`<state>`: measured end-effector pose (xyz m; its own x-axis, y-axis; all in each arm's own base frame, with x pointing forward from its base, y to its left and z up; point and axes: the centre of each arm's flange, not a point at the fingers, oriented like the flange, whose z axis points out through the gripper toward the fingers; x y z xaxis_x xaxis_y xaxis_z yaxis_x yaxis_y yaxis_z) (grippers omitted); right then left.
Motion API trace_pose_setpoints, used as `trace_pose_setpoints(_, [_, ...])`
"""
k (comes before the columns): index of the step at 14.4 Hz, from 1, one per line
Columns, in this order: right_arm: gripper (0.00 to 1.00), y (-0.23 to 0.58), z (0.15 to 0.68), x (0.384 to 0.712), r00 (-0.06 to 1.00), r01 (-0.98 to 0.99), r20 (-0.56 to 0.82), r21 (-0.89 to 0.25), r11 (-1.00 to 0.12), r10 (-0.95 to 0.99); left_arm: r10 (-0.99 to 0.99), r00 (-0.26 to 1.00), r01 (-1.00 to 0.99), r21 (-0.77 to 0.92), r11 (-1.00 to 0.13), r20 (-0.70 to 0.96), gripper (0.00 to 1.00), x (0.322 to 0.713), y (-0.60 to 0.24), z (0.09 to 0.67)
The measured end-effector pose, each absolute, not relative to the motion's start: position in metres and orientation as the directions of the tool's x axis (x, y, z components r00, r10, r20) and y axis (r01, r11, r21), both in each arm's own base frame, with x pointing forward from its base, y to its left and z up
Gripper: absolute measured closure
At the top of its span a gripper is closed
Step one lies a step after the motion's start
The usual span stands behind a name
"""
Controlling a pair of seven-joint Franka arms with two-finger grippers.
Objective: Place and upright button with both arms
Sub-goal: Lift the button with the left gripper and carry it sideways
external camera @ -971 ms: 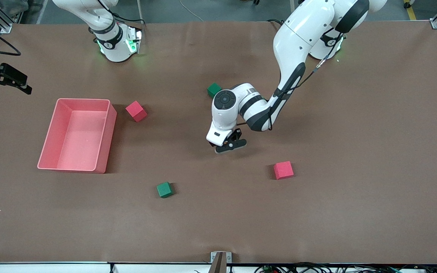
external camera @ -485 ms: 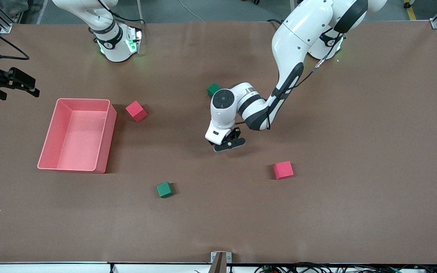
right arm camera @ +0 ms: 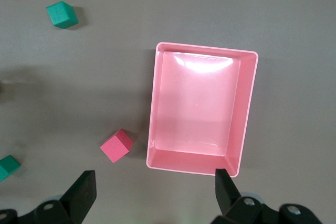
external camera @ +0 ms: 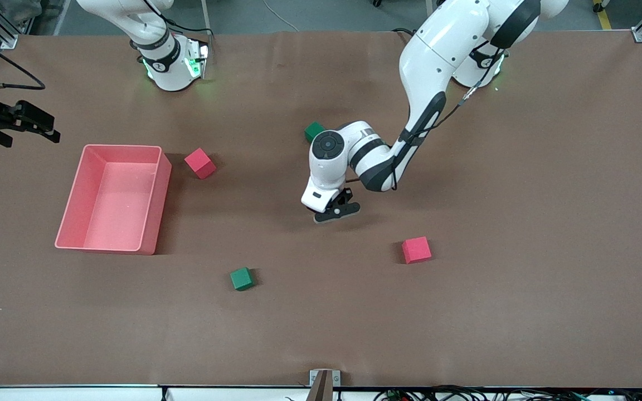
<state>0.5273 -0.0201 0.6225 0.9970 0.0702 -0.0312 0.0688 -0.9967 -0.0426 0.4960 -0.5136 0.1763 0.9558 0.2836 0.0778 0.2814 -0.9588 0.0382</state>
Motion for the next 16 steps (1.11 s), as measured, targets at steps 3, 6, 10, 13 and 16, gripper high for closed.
trace_pose_setpoints(3, [0.00,-0.020,0.624,0.528,0.997,0.071,-0.029,-0.042,-0.997,0.072,0.368,0.927,0.369,0.009,-0.930,0.070,0.66,0.501,-0.506,0.177])
trace_pose_setpoints(6, [0.00,-0.020,0.620,0.530,0.997,0.071,-0.035,-0.042,-0.997,0.072,0.465,0.882,0.469,-0.056,-0.881,0.077,0.66,0.513,-0.489,0.197])
trace_pose_setpoints(10, [0.00,-0.020,0.619,0.530,0.997,0.072,-0.038,-0.043,-0.996,0.074,0.543,0.833,0.553,-0.136,-0.822,0.102,0.66,0.538,-0.449,0.252])
trace_pose_setpoints(13, [0.00,-0.019,0.619,0.530,0.996,0.075,-0.040,-0.043,-0.996,0.076,0.605,0.787,0.616,-0.167,-0.770,0.116,0.66,0.554,-0.415,0.274])
trace_pose_setpoints(16, [0.00,-0.014,0.617,0.531,0.995,0.083,-0.042,-0.043,-0.996,0.085,0.665,0.735,0.677,-0.194,-0.710,0.132,0.66,0.561,-0.373,0.290])
